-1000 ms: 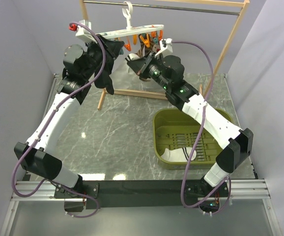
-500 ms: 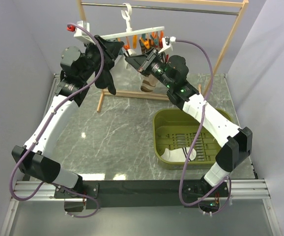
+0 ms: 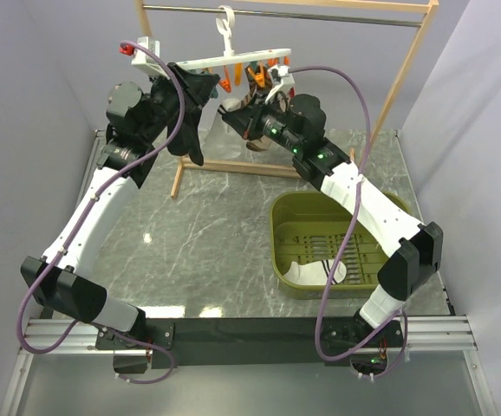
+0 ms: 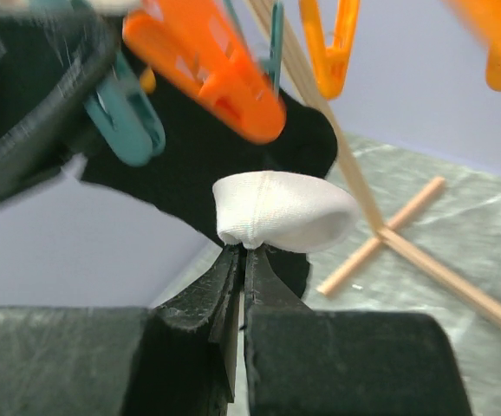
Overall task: Clip the socks to the hanger
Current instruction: Clamp the sock onto the hanger.
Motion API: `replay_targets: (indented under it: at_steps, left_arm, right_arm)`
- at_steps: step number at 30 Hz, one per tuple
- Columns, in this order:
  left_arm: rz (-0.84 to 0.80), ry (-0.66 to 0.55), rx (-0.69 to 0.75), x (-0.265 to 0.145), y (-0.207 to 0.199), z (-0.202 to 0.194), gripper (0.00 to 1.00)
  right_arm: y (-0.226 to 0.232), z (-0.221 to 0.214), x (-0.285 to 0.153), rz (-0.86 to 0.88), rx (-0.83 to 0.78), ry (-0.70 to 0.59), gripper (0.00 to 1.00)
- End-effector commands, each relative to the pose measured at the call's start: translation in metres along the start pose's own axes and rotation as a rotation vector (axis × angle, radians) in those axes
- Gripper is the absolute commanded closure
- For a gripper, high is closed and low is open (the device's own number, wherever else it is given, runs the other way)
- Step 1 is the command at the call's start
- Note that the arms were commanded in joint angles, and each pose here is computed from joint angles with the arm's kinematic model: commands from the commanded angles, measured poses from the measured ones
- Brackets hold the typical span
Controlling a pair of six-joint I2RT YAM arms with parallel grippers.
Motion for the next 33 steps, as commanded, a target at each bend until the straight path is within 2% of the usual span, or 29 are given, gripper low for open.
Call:
replay_targets:
  at_steps: [1,8,33]
  left_arm:
    - [-0.126,-0.039,0.051,-0.006,-0.029,0.021,0.76]
    - [-0.116,-0.033,0.063,-0.003,-0.026,0.020,0.76]
    - [-0.115,-0.005,0.060,0.005,-0.018,0.013,0.76]
  right_arm:
    - [0.013,0.012,0.003,0.046,-0.198,-0.018,1.00]
    - [0.024,0.018,0.010,0.078,-0.348,-0.024,1.00]
    - [0.025,0.032,0.008,0.107,-0.513,-0.086,1.00]
Point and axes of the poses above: each gripper's point midway between its finger pads, its own x axis out along the fingers, its own y axis along the line the jaws close on, z = x × y, the point moved 9 cm from there along -x, back along the fingers, and after that the axes turned 11 degrees about -x, right-handed, at the moved point
